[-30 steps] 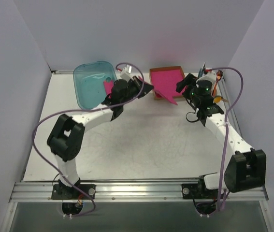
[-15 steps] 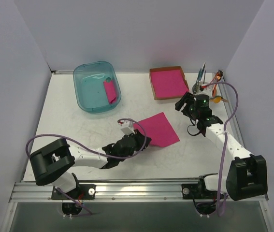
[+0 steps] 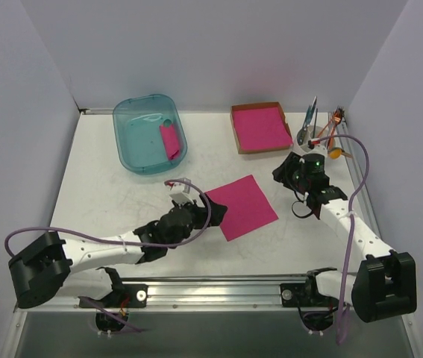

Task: Place the utensils on the paper napkin and roll it up
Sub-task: Place the napkin at the center of the board.

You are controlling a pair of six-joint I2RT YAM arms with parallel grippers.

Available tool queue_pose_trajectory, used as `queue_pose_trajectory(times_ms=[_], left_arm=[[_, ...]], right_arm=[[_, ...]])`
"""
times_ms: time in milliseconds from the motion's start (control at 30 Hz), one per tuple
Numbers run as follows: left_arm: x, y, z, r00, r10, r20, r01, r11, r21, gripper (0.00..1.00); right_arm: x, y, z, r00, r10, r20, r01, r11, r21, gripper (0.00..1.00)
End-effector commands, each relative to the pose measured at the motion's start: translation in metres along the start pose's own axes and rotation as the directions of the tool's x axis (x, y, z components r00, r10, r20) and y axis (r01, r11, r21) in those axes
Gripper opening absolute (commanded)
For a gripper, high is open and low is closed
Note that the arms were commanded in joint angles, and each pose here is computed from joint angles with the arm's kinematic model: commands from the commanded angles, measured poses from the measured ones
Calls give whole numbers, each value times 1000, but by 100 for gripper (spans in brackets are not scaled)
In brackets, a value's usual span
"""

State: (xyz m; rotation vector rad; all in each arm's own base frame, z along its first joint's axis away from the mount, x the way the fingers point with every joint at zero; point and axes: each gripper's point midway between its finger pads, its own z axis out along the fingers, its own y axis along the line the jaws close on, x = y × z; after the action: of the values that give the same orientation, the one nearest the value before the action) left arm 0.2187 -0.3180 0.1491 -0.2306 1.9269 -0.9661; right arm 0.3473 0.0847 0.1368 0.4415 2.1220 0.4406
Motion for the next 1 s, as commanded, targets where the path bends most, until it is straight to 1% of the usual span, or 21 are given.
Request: queue_pose_trajectory(times_ms=[0,33,67,100,133,167,200,233,300,367,400,433,533,600,667,800,933,967], left_arm=[[-18,-12,9,984,163,-76,-156,983,91,92],[-19,-11,14,979,176,-101,-164,980,110,87],[-34,-4,22,981,171,-97,-160,982,103,83],[-29,-3,22,972,180,-150,-161,978,134,79],[-26,5,28,966,184,-184,-162,978,129,67],[-34,7,35,966,179,-184,-159,980,120,59],[-33,13,38,956,174,-234,-147,981,128,52],[-28,20,45,947,177,-268,-149,981,121,32],[-30,12,52,939,201,-278,-164,975,153,20],[-25,14,60,931,209,-299,-171,974,149,3],[-26,9,64,932,211,-296,-168,972,164,2],[-20,13,69,926,208,-316,-165,974,157,2],[-10,21,79,919,192,-345,-155,979,132,2],[-7,27,84,923,179,-341,-149,982,114,2],[0,41,89,920,167,-353,-152,986,73,2],[1,63,100,933,163,-322,-176,984,-10,2],[5,79,105,935,155,-318,-186,980,-71,2],[2,83,107,940,157,-302,-194,977,-94,2]], right_arm=[[12,1,-6,998,25,-54,-25,1000,1,44],[17,2,-6,997,30,-71,-30,1000,-4,38],[25,1,-7,995,43,-88,-42,999,7,28],[38,3,-8,993,31,-116,-30,999,12,22],[44,4,-10,992,28,-125,-26,999,21,17],[49,-1,-13,992,43,-115,-37,998,54,9],[56,-1,-16,992,43,-122,-35,997,62,5],[66,7,-20,990,33,-134,-27,999,46,1],[80,-1,-27,989,57,-134,-44,994,98,0],[89,-2,-31,989,57,-138,-43,993,108,0],[94,-11,-32,988,72,-136,-51,987,155,0],[97,-14,-33,988,73,-139,-50,985,167,0],[106,-23,-35,986,86,-146,-57,979,196,0],[110,-25,-35,985,91,-149,-60,978,200,0],[116,-29,-33,983,95,-159,-59,975,216,0],[120,-33,-26,982,85,-171,-43,971,236,0],[124,-38,-15,978,43,-204,16,961,277,0],[123,-37,-13,978,35,-204,24,960,278,0]])
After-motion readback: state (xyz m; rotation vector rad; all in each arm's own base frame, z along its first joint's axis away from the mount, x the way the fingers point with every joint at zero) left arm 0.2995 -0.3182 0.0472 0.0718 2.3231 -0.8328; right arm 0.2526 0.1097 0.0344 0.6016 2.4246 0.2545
